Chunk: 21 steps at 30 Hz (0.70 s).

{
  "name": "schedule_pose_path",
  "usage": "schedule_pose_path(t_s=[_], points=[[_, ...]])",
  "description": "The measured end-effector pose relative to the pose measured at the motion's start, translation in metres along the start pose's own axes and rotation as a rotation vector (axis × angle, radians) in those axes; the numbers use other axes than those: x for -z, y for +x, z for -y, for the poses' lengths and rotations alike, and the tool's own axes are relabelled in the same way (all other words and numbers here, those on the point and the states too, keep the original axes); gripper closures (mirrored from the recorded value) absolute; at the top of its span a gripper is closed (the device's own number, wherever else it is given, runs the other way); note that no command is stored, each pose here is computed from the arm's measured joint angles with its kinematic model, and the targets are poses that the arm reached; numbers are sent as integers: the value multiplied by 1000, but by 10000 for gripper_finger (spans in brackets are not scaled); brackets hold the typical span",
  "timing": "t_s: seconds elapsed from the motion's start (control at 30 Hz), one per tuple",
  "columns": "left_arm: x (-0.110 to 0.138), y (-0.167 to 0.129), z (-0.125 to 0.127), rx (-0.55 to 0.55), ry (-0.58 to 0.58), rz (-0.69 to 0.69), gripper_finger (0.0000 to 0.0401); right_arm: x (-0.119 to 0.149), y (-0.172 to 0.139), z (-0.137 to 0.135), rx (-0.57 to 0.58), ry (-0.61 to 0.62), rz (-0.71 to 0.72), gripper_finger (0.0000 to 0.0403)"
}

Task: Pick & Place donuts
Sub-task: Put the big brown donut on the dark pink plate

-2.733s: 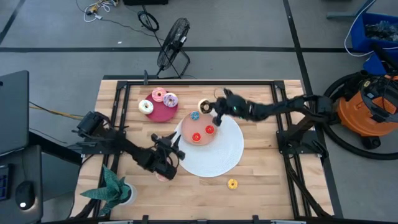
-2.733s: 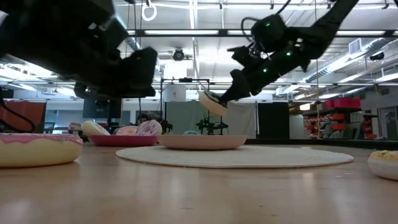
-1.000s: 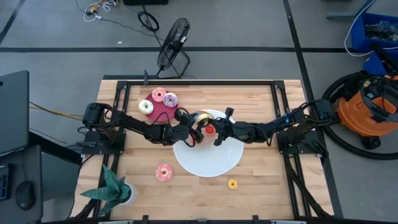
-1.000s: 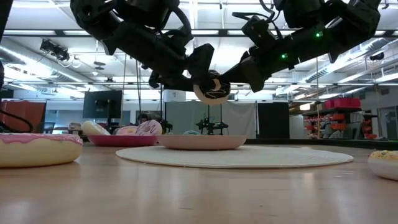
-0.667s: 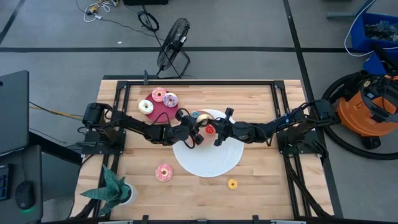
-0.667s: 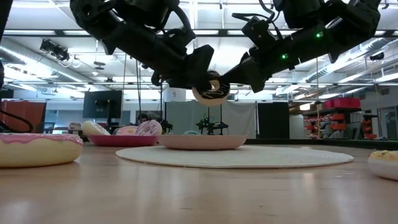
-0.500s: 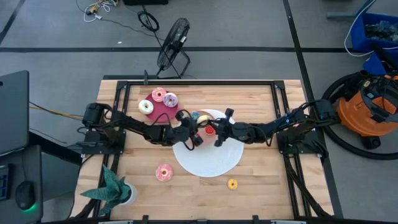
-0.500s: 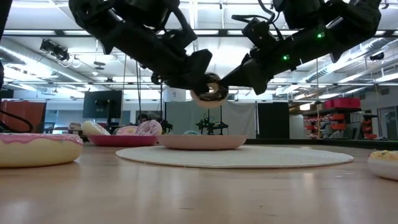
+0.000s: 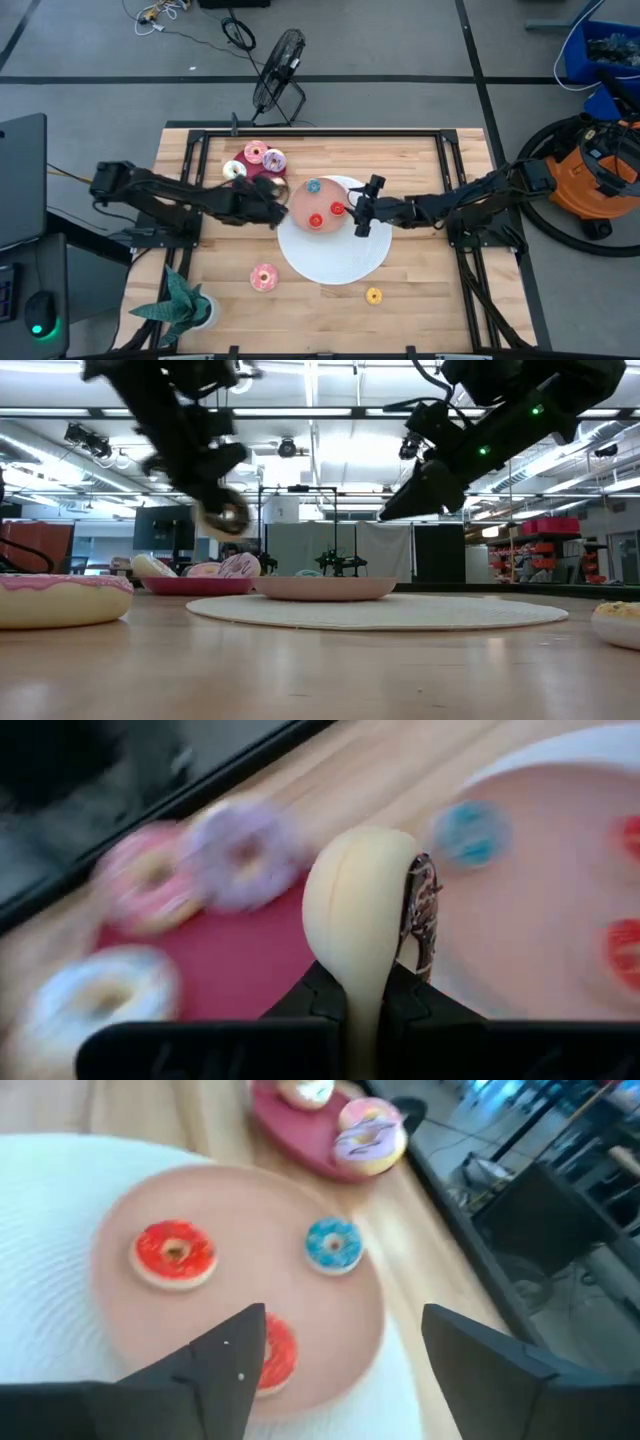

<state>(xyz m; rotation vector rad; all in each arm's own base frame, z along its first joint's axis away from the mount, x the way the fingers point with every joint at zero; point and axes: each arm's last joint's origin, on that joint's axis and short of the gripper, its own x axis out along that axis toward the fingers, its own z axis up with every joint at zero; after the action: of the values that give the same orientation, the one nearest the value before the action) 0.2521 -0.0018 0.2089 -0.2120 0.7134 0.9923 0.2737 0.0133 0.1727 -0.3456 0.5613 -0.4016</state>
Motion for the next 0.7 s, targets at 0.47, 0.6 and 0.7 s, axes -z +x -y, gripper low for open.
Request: schedule_pose_path(t_s=[0.47, 0.6, 0.7], points=[[22, 25, -87, -37, -354, -271, 379, -3, -13, -20, -58, -81, 27, 152], [20, 35, -97, -17, -421, -209, 378, -3, -14, -21, -38, -96, 26, 162], [15, 44, -102, 9, -470, -187, 380, -3, -14, -21, -37, -97, 23, 169]])
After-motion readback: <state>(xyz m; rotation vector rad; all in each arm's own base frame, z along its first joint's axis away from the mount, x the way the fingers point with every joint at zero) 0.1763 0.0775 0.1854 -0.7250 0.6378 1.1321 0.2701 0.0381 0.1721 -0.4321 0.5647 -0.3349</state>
